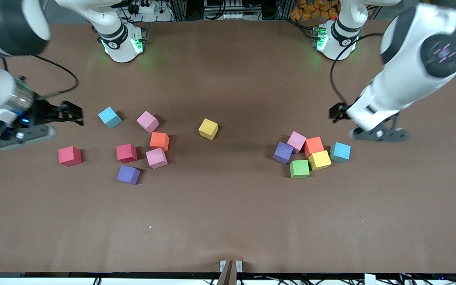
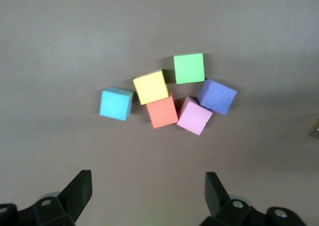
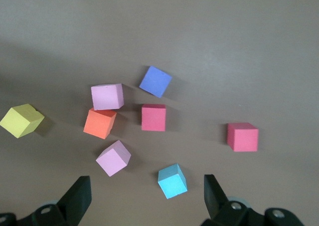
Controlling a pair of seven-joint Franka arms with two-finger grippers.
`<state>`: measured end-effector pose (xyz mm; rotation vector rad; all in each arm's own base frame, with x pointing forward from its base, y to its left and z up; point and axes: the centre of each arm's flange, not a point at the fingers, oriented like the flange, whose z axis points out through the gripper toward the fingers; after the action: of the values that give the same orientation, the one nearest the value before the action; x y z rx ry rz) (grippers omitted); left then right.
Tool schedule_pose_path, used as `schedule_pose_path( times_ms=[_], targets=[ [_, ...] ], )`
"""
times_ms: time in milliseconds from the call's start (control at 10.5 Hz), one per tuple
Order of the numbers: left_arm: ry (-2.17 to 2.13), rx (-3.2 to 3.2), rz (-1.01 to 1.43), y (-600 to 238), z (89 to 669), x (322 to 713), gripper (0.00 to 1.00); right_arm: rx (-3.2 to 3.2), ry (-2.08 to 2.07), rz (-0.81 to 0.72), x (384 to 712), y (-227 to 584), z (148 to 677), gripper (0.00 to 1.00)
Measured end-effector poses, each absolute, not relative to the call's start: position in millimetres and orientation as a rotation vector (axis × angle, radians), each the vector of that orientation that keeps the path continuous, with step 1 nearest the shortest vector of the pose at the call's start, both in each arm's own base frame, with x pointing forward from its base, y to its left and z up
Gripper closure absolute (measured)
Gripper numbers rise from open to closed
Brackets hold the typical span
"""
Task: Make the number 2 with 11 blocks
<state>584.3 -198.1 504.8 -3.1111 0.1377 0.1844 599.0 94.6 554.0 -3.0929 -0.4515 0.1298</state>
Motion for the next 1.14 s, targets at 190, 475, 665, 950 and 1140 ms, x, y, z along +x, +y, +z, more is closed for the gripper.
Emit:
schedule_pose_path(
  times_ms=[190, 475, 665, 950, 1140],
  targets=[
    [0.189, -3.117, 0.176, -224.9, 454.3, 594.7, 0.00, -3.077, -0.532, 0.188, 600.1, 127.9, 531.8, 0.00],
    [0.238, -3.108, 0.201, -273.3, 402.3, 588.5, 0.00, -3.070, -0.607, 0.265, 582.8, 226.6, 496.0, 0.00],
    [0.287, -3.110, 0.189, -295.1, 368.4, 581.8, 0.00, -3.096, -0.576, 0.262, 560.8, 303.2, 467.5, 0.00],
    [0.376, -3.103, 0.167, -325.9, 310.9, 562.2, 0.00, -3.117, -0.464, 0.256, 538.0, 349.3, 402.5, 0.00],
    [0.445, -3.041, 0.168, -329.6, 287.4, 558.5, 0.00, -3.133, -0.339, 0.241, 526.3, 356.4, 371.5, 0.00]
  ],
)
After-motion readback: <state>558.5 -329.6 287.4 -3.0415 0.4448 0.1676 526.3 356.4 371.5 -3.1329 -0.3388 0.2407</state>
